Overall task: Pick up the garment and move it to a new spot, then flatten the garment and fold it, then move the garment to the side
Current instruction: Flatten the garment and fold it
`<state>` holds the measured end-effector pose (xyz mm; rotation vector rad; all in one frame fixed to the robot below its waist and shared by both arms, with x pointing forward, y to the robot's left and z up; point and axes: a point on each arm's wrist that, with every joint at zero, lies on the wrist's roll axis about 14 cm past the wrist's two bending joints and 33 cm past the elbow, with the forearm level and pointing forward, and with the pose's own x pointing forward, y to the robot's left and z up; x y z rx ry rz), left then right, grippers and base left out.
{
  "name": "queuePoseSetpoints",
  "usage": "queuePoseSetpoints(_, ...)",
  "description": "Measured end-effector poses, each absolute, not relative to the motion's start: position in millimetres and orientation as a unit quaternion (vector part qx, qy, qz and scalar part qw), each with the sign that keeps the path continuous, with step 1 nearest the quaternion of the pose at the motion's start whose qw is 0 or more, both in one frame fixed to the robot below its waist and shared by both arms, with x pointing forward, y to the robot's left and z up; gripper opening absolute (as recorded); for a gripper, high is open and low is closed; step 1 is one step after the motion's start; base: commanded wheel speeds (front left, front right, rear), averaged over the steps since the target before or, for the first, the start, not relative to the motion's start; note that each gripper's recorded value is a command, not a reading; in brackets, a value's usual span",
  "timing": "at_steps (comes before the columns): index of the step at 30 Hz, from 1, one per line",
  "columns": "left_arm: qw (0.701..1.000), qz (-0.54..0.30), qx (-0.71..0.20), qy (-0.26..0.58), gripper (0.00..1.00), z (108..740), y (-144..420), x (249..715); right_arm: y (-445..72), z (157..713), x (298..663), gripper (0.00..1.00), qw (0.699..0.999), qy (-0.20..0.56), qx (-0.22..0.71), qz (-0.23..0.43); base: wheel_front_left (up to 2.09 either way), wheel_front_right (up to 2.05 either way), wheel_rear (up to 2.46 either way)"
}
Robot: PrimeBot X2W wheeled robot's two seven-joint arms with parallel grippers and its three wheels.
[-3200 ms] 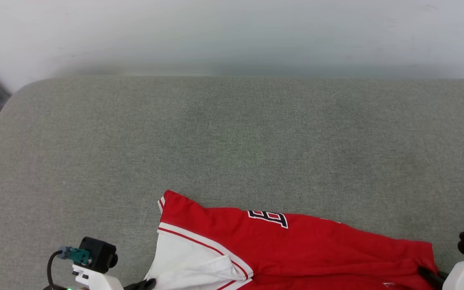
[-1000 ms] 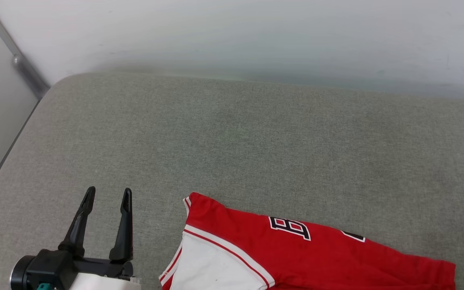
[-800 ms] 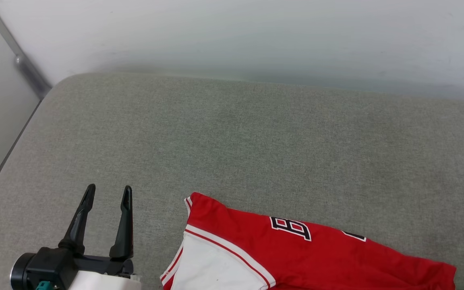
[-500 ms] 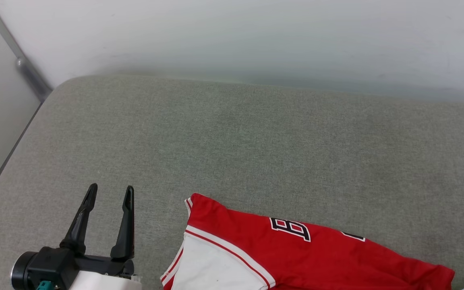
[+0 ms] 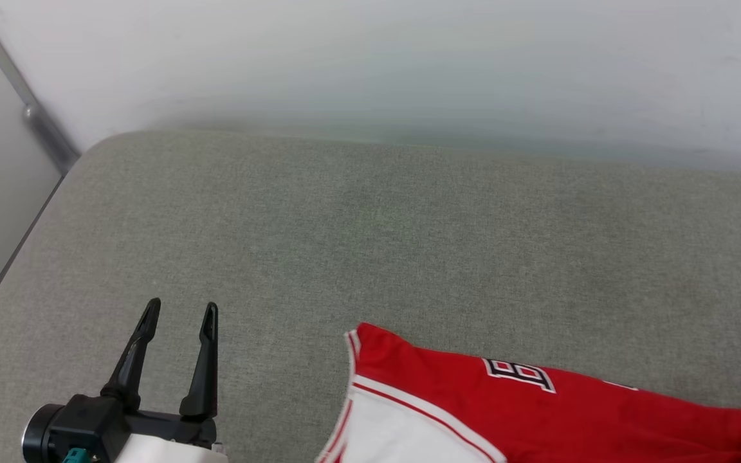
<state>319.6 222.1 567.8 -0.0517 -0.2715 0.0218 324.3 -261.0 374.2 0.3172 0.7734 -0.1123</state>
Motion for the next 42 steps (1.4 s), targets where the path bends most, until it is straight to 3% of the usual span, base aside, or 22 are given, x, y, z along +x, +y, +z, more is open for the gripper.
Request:
queuePoseSetpoints(8,0.991,-0.002,-0.03,-0.131,1.0,564,216,313,-304,395,324,0.0,0.926,0.345,0.114,-0.098,0.0,0.0,0.0)
queuePoseSetpoints(16,0.989,-0.006,-0.035,-0.142,1.0,570,213,309,-262,417,326,0.0,0.94,0.32,0.11,-0.033,0.0,0.0,0.0)
queuePoseSetpoints(24,0.988,-0.001,-0.046,-0.149,1.0,573,213,308,-193,439,317,0.0,0.935,0.32,0.137,0.062,0.0,0.0,0.0)
queuePoseSetpoints(33,0.987,0.008,-0.055,-0.153,1.0,574,216,304,-107,462,314,0.0,0.905,0.325,0.206,0.183,0.0,0.0,0.0)
queuePoseSetpoints(42,0.986,0.024,-0.054,-0.158,1.0,576,224,295,-27,463,310,0.0,0.847,0.319,0.318,0.282,0.0,0.0,0.0)
